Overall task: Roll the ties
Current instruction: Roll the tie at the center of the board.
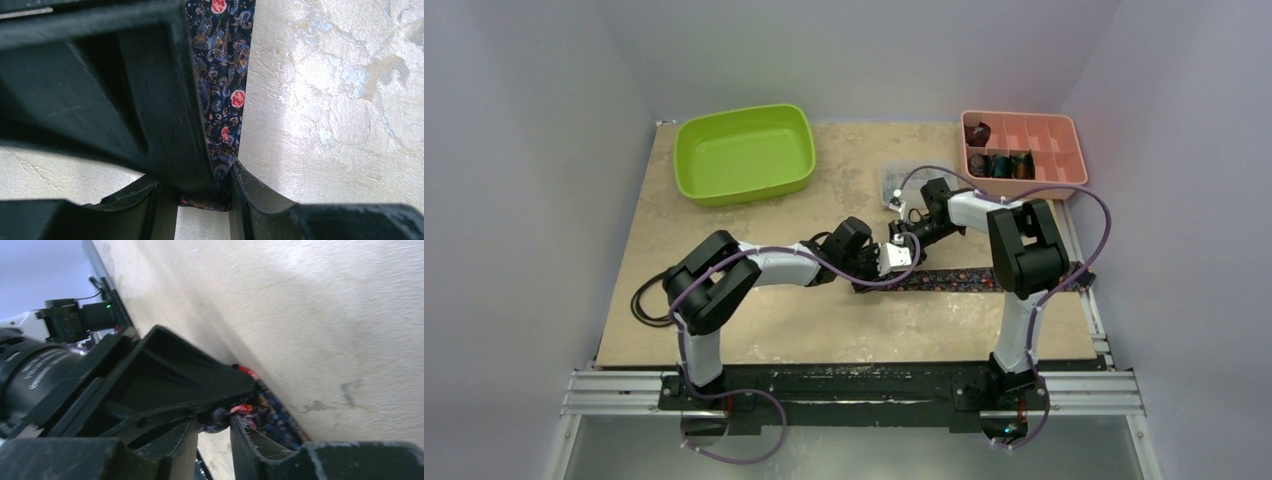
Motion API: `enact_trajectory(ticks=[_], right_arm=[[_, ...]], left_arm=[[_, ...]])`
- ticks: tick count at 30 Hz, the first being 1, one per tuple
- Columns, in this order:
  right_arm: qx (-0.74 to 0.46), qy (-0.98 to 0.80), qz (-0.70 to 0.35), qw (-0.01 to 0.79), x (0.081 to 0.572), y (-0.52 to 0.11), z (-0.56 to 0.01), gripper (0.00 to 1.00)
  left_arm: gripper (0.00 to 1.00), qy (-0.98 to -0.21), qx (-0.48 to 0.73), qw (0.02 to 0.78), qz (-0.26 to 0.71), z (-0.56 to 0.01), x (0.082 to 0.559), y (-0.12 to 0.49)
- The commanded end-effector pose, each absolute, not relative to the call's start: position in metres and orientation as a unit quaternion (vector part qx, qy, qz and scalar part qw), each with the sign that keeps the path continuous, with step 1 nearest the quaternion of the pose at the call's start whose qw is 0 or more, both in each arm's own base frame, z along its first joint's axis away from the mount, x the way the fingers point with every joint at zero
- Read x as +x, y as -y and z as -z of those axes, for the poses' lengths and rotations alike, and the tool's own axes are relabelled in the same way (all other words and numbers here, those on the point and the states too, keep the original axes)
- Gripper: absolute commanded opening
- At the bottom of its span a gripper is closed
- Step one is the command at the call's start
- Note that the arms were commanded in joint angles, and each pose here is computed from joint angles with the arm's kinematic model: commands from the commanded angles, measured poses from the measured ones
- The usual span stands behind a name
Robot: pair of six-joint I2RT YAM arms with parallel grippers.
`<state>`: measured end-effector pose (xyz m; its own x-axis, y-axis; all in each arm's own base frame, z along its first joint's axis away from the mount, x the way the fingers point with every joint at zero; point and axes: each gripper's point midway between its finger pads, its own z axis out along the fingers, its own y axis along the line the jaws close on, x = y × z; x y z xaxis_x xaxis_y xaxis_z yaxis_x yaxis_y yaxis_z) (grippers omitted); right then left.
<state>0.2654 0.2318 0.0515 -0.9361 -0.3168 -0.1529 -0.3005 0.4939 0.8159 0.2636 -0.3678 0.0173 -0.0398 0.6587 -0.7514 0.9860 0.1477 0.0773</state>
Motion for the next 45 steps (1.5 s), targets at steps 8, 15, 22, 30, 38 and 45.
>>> enact_trajectory(ticks=[8, 15, 22, 30, 38, 45], right_arm=[[0.185, 0.889, 0.417, 0.025, 0.261, -0.212, -0.02, 0.0], [0.198, 0.918, 0.342, 0.03, 0.261, -0.184, 0.013, 0.0], [0.208, 0.935, 0.285, 0.028, 0.266, -0.167, 0.026, 0.0], [0.224, 0.942, 0.246, 0.033, 0.269, -0.154, 0.03, 0.0], [0.217, 0.937, 0.274, 0.022, 0.271, -0.179, 0.027, 0.0], [0.222, 0.933, 0.284, 0.021, 0.272, -0.193, 0.032, 0.0]], left_arm=[[0.32, -0.735, 0.609, 0.231, 0.186, 0.04, 0.243, 0.319], [0.54, -0.717, 0.575, 0.294, 0.262, 0.015, 0.25, 0.339], [0.56, -0.668, 0.564, 0.353, 0.335, -0.006, 0.244, 0.358], [0.65, -0.64, 0.55, 0.387, 0.372, -0.031, 0.239, 0.366], [0.62, -0.687, 0.485, 0.389, 0.377, -0.026, 0.265, 0.388], [0.45, -0.653, 0.534, 0.4, 0.359, -0.012, 0.263, 0.39]])
